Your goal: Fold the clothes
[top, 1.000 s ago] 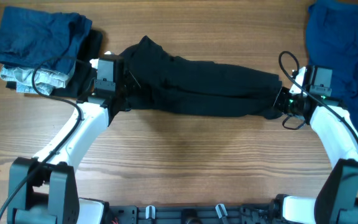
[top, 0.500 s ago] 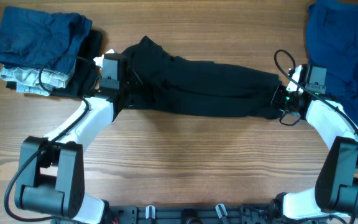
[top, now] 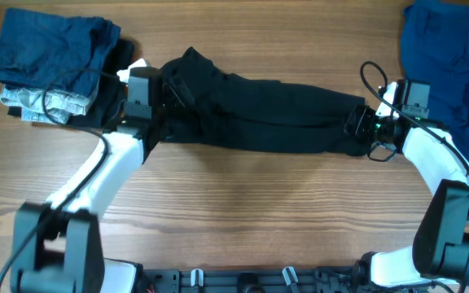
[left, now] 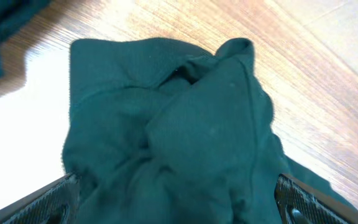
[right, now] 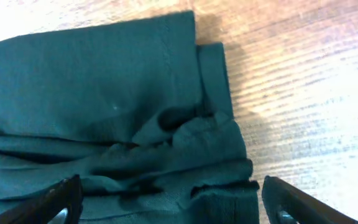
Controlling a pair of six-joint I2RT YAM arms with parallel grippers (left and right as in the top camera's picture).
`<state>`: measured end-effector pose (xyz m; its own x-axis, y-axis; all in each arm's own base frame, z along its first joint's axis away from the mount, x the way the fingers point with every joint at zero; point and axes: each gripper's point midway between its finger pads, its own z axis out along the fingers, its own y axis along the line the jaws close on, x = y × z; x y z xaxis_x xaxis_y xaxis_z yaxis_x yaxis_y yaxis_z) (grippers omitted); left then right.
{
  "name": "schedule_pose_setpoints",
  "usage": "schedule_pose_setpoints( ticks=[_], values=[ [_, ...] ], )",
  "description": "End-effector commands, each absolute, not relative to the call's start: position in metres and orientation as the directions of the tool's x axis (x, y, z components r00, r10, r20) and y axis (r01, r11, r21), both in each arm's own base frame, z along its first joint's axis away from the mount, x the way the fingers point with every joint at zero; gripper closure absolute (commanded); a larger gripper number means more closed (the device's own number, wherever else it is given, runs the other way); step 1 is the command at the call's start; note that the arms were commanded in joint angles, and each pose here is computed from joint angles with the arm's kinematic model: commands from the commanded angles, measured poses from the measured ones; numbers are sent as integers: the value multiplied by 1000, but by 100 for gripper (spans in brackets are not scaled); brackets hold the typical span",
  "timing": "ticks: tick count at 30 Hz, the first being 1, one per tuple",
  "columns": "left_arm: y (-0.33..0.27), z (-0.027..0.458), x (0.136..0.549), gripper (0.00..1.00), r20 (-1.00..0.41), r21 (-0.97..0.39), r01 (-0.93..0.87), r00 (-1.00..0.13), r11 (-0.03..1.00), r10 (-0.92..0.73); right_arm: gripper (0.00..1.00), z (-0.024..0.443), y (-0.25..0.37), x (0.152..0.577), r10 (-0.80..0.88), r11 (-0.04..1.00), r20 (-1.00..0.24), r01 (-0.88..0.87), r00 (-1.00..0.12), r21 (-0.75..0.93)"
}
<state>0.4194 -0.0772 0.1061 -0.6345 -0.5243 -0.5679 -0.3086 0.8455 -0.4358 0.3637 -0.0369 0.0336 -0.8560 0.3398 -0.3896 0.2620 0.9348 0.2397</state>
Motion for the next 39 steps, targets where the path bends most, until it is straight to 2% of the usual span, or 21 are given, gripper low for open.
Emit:
schedule_pose_setpoints(
  ticks=[1, 6, 10, 13, 14, 17, 18, 19, 24, 33, 36, 39],
  values=[
    [-77, 140, 412, 0, -618, -432, -248, -619, 867, -485, 7, 32, -33, 371, 266, 955, -406, 181, -874, 236],
    [-74, 159, 396, 0, -630, -422, -231, -621, 877, -467, 7, 7, -29, 364, 247, 955, -338, 169, -908, 242],
    [-74, 163, 394, 0, -652, -394, -200, -627, 897, -426, 7, -3, -30, 365, 225, 961, -337, 150, -914, 234],
    [-73, 161, 393, 0, -648, -384, -204, -635, 901, -420, 17, -11, -29, 370, 224, 960, -349, 144, -910, 241],
    [-72, 160, 392, 0, -647, -380, -208, -636, 901, -420, 24, -14, -27, 371, 225, 957, -344, 141, -912, 254],
    [-71, 159, 391, 0, -645, -375, -214, -638, 902, -420, 54, -23, -21, 368, 228, 949, -316, 137, -921, 285],
    [-71, 159, 391, 0, -646, -375, -214, -638, 902, -420, 83, -23, -18, 367, 228, 944, -309, 132, -923, 301],
    [-70, 159, 391, 0, -647, -372, -217, -636, 902, -420, 96, -22, -16, 366, 232, 941, -304, 133, -924, 312],
    [-68, 159, 392, 0, -651, -367, -223, -632, 903, -420, 96, -4, -33, 359, 312, 913, -278, 206, -908, 352],
    [-68, 159, 391, 0, -650, -367, -223, -633, 903, -420, 96, 53, -109, 371, 415, 886, -351, 285, -840, 365],
    [-68, 156, 389, 0, -644, -362, -228, -641, 904, -419, 96, 70, -108, 379, 396, 892, -365, 258, -843, 372],
    [-68, 155, 388, 0, -640, -358, -230, -646, 905, -417, 96, 83, -79, 387, 338, 893, -356, 177, -872, 413]
  ],
)
